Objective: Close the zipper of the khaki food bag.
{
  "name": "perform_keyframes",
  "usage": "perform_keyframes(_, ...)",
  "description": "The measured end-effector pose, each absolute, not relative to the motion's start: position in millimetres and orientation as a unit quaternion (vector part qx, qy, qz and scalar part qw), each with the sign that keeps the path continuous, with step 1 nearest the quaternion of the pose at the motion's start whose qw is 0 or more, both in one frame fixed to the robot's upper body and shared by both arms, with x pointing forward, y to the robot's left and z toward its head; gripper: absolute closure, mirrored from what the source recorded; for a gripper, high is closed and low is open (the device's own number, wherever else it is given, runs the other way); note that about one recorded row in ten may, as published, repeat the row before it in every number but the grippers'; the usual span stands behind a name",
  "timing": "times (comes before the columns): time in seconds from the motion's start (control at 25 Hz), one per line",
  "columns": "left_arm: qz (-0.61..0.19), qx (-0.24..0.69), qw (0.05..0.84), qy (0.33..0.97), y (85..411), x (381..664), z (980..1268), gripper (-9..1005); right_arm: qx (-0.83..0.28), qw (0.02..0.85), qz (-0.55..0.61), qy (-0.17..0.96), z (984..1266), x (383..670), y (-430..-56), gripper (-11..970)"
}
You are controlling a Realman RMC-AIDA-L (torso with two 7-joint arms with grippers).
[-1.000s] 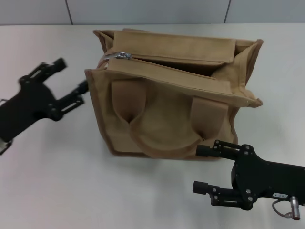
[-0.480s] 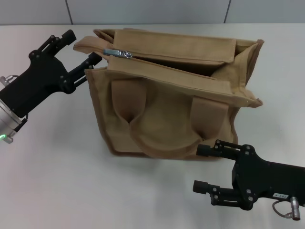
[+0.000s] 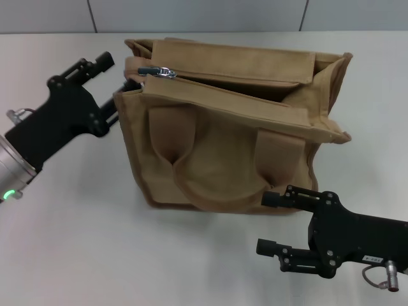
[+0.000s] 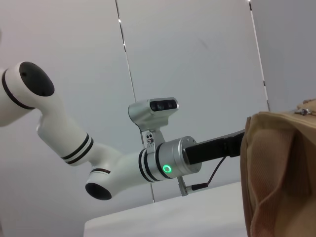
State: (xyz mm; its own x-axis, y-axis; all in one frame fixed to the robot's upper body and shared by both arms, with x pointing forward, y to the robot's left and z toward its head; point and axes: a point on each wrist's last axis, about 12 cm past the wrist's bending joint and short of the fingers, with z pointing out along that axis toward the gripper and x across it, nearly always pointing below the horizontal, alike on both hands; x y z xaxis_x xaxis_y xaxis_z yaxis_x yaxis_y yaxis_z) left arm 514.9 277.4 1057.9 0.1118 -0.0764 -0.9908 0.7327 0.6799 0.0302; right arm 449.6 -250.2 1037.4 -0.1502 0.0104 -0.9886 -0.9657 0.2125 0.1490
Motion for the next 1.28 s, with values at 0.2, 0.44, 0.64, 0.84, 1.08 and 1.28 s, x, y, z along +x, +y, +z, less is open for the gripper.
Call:
perform_keyframes(0.2,-0.308,0.329,0.665,0.596,266.9,513.2,1055.3,334,-0.406,0.509,0.478,0.589,1037.2,450.5,-249.3,217)
perform_keyframes(0.44,-0.307,0.318,0.677,0.589,267.4,515.9,1059.1,385,-0.405,0.509,0.479,0.589,1037.0,450.3,-249.2,217)
perform_keyframes(0.64,-0.307,0.295,0.69,0.586,268.9,518.6,1062.3,387,-0.404,0.509,0.48,0.59,1036.5,449.5,-249.0,217)
perform_keyframes(0.84,-0.308,0.294,0.69,0.585,267.5,517.8,1061.6,390,-0.402,0.509,0.479,0.591,1036.2,448.9,-249.4,217)
perform_keyframes(1.08,-0.31,0.291,0.691,0.585,266.1,516.4,1060.3,394,-0.402,0.509,0.478,0.592,1036.1,449.8,-249.4,217)
perform_keyframes(1.28,-0.309,0.273,0.698,0.586,266.9,515.3,1059.6,501,-0.403,0.509,0.475,0.594,1035.7,450.6,-249.3,217)
